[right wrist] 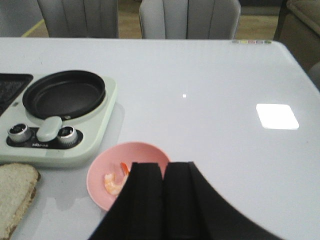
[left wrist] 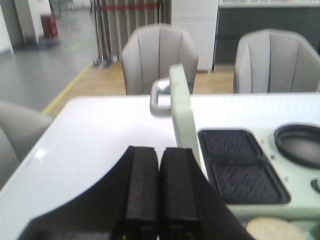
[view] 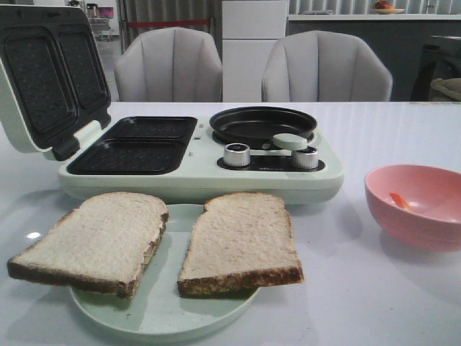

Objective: Make breakfast with bread and shrimp

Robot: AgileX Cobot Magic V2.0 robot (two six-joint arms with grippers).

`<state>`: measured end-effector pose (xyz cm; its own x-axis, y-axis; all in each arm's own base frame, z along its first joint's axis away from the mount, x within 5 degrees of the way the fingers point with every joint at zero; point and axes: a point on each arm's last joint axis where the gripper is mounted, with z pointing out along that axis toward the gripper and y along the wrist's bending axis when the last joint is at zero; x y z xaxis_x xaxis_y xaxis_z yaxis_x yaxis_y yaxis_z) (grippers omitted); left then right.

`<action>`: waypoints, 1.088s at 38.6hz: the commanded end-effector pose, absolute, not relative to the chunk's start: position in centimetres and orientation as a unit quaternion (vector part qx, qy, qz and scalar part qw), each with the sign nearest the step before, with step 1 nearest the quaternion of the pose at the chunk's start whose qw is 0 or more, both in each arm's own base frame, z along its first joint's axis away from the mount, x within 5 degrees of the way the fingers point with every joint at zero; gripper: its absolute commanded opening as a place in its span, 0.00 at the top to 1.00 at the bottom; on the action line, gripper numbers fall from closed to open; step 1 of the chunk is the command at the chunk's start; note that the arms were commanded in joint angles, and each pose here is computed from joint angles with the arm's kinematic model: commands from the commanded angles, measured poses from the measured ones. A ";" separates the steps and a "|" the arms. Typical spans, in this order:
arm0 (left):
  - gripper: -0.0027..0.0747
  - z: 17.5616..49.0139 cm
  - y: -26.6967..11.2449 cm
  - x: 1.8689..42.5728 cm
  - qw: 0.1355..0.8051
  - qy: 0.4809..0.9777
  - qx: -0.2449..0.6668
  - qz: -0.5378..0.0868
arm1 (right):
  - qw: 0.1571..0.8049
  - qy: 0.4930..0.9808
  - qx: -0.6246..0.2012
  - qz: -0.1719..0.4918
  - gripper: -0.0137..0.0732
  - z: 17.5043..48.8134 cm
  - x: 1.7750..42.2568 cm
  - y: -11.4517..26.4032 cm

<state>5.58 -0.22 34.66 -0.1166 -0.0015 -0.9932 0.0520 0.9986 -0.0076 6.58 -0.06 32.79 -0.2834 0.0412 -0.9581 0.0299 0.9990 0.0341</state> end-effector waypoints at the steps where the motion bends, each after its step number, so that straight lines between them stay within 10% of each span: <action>1: 0.84 35.0 -0.4 6.5 0.674 0.738 0.017 -0.030 | 0.611 0.791 0.020 0.000 0.80 33.2 7.6 -0.2; 19: 0.82 30.8 -0.6 7.7 0.601 0.798 0.011 -0.041 | 0.547 0.837 0.021 0.003 0.75 29.6 8.3 -0.2; 30: 0.24 30.2 -0.6 8.9 0.574 0.818 0.017 -0.028 | 0.546 0.838 0.021 0.002 0.22 29.6 8.2 -0.2; 42: 0.21 30.0 -2.1 11.1 0.536 0.835 0.121 -0.023 | 0.546 0.838 0.021 0.002 0.21 29.6 8.2 -0.2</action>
<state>10.20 -1.35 28.37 -0.4908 0.1189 -0.8631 0.1555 0.9867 0.0476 7.71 -0.10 28.34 -0.4763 0.0498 -0.8779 0.0347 0.9987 0.0378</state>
